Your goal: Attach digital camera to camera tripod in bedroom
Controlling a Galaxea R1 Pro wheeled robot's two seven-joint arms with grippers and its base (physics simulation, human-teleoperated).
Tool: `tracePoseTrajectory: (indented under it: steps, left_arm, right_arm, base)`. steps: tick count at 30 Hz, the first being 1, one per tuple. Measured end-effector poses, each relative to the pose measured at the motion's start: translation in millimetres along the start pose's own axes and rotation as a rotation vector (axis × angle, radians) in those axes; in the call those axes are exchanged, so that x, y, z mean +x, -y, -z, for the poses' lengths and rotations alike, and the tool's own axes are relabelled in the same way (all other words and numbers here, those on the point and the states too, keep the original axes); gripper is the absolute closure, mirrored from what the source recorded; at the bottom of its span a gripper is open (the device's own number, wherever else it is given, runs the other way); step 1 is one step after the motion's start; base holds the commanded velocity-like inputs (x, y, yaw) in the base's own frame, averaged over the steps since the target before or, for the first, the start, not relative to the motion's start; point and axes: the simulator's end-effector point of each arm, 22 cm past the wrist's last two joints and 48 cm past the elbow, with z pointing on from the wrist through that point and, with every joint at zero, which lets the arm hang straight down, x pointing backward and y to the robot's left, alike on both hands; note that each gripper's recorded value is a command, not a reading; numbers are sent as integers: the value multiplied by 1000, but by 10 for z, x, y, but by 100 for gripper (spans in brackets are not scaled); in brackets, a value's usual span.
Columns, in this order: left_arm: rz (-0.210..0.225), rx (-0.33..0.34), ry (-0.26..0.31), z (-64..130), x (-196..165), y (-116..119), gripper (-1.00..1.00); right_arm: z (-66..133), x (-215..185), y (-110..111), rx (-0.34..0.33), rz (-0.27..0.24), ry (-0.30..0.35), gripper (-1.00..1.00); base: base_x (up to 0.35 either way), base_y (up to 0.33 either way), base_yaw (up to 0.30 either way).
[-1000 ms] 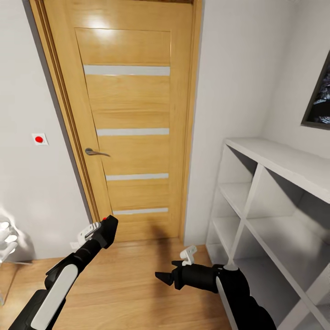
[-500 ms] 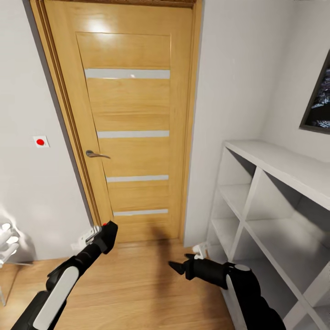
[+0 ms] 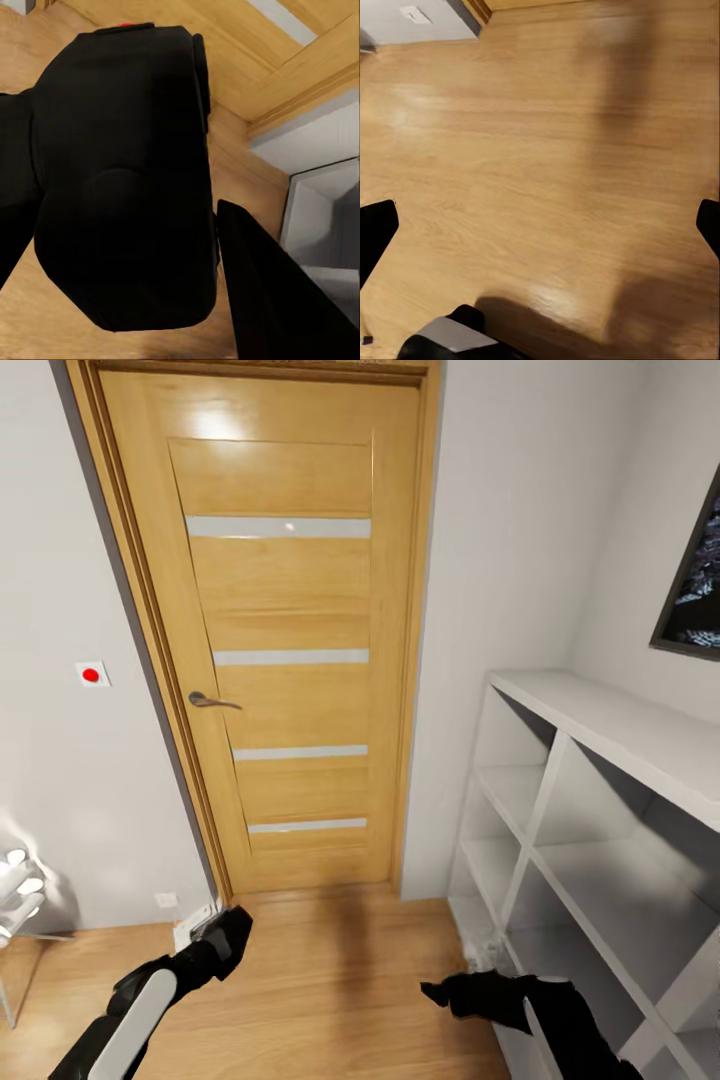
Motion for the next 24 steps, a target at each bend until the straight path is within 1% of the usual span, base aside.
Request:
tracePoseTrajectory:
  steps: [1, 3, 4, 6, 7, 9, 10, 12, 13, 14, 15, 17, 18, 19, 20, 21, 24]
  left_arm:
    - [5, -34, -37, -49, 149, -154, 100]
    - [13, -72, -74, -82, 303, -320, 100]
    - [20, -108, -108, -113, 459, -489, 100]
    - [27, -147, -146, -123, 625, -667, 100]
    - [34, -183, -180, -129, 786, -834, 100]
    - [41, -220, -214, -112, 941, -998, 100]
    - [47, -252, -243, -96, 1085, -1145, 100]
    - [54, -285, -266, -64, 1210, -1287, 100]
    - [62, -326, -283, -32, 1344, -1468, 100]
    - [67, -349, -291, -5, 1419, -1568, 100]
    - [69, -387, -306, 41, 1549, -1728, 100]
    - [63, -422, -327, 106, 1686, -1868, 100]
    - [22, -466, -367, 198, 1915, -2050, 100]
    - [5, -488, -387, 256, 2007, -2141, 100]
    - [-24, -506, -403, 310, 2100, -2217, 100]
    - [-65, -532, -421, 385, 2242, -2319, 100]
    - [-120, -565, -432, 501, 2417, -2436, 100]
  right_arm:
    - [-50, 257, 113, 11, -31, -57, -100]
    - [-74, 498, 209, 18, -64, -106, -100]
    - [-85, 685, 303, 28, -89, -138, -100]
    - [-78, 820, 379, 36, -112, -154, -100]
    - [-73, 906, 443, 43, -125, -157, -100]
    - [-59, 962, 490, 47, -136, -154, -100]
    - [-52, 1023, 530, 52, -143, -155, -100]
    - [-32, 1103, 569, 56, -152, -164, -100]
    - [-26, 1272, 608, 60, -169, -192, -100]
    - [-20, 1376, 617, 61, -181, -211, -100]
    - [-14, 1551, 627, 61, -199, -240, -100]
    - [-2, 1685, 621, 60, -211, -260, -100]
    - [-4, 1888, 617, 58, -216, -278, -100]
    - [-1, 1944, 608, 56, -218, -283, -100]
    - [5, 2057, 605, 59, -218, -294, -100]
    - [19, 2264, 604, 69, -217, -321, -100]
    - [76, 2583, 603, 93, -216, -368, -100]
  base:
    - [0, 0, 0]
    - [0, 0, 0]
    - [0, 0, 0]
    - [0, 0, 0]
    - [0, 0, 0]
    - [0, 0, 0]
    - [0, 0, 0]
    - [0, 0, 0]
    - [0, 0, 0]
    - [0, 0, 0]
    - [0, 0, 0]
    - [0, 0, 0]
    - [0, 0, 0]
    - [0, 0, 0]
    - [0, 0, 0]
    - [0, 0, 0]
    - [0, 0, 0]
